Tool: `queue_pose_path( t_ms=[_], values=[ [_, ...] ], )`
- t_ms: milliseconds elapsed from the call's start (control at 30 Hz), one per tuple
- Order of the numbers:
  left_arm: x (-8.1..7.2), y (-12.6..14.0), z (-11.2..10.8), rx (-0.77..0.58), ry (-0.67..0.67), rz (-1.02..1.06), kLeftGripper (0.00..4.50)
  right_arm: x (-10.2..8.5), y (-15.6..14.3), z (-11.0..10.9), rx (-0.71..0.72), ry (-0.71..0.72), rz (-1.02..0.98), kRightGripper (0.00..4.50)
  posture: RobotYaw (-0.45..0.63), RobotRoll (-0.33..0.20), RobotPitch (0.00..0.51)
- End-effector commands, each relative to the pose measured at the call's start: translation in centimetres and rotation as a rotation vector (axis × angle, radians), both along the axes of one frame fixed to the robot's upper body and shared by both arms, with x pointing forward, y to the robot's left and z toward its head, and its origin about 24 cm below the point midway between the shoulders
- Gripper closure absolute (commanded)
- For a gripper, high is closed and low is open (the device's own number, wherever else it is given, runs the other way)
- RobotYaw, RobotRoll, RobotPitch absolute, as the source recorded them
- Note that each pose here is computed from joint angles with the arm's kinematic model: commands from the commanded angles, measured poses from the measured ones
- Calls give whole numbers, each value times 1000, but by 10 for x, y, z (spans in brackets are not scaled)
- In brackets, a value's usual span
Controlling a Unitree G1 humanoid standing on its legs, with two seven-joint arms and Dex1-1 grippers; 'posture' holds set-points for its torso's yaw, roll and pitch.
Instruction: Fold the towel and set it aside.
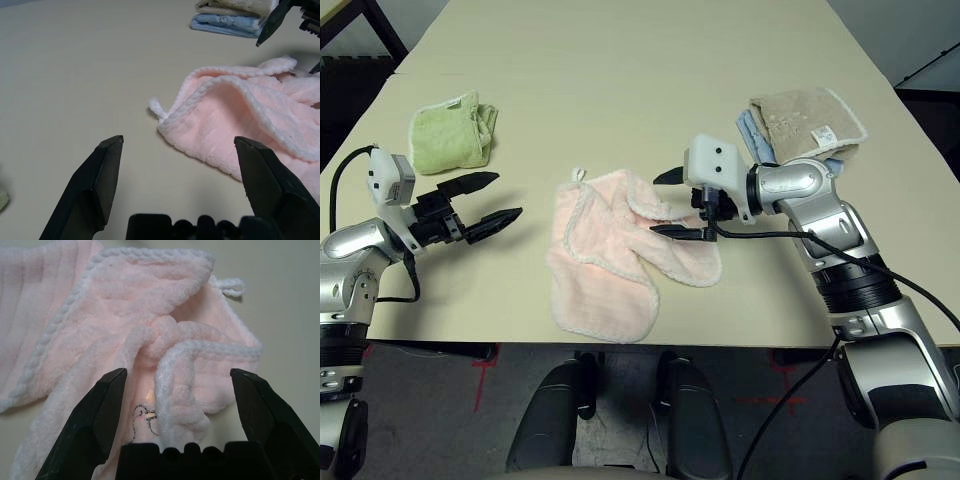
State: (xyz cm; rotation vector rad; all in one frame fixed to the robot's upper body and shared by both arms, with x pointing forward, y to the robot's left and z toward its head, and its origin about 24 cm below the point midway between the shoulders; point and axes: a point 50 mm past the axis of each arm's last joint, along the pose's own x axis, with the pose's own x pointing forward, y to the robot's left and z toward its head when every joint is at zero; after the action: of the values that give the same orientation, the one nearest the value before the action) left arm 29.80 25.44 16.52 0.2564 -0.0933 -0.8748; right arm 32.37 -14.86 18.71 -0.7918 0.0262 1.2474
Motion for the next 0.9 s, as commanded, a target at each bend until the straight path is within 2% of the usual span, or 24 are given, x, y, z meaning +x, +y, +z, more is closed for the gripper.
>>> queue_pose_path(
  t_ms=[33, 433, 800, 900],
  values=[
    [-1, -4, -1, 8, 9, -22, 0, 1, 6, 0, -12, -12, 7, 21, 11, 0, 210],
    [-1, -6, -1, 13, 12, -28, 0, 11, 13, -4, -11, -46, -85, 21, 16, 0, 210],
    [0, -7, 0, 15, 13, -34, 0, 13, 18, -1, 38, -9, -129, 21, 12, 0, 211],
    [0, -7, 0, 16, 12, -35, 0, 13, 18, -2, 33, -1, -140, 590, 12, 0, 211]
  ],
)
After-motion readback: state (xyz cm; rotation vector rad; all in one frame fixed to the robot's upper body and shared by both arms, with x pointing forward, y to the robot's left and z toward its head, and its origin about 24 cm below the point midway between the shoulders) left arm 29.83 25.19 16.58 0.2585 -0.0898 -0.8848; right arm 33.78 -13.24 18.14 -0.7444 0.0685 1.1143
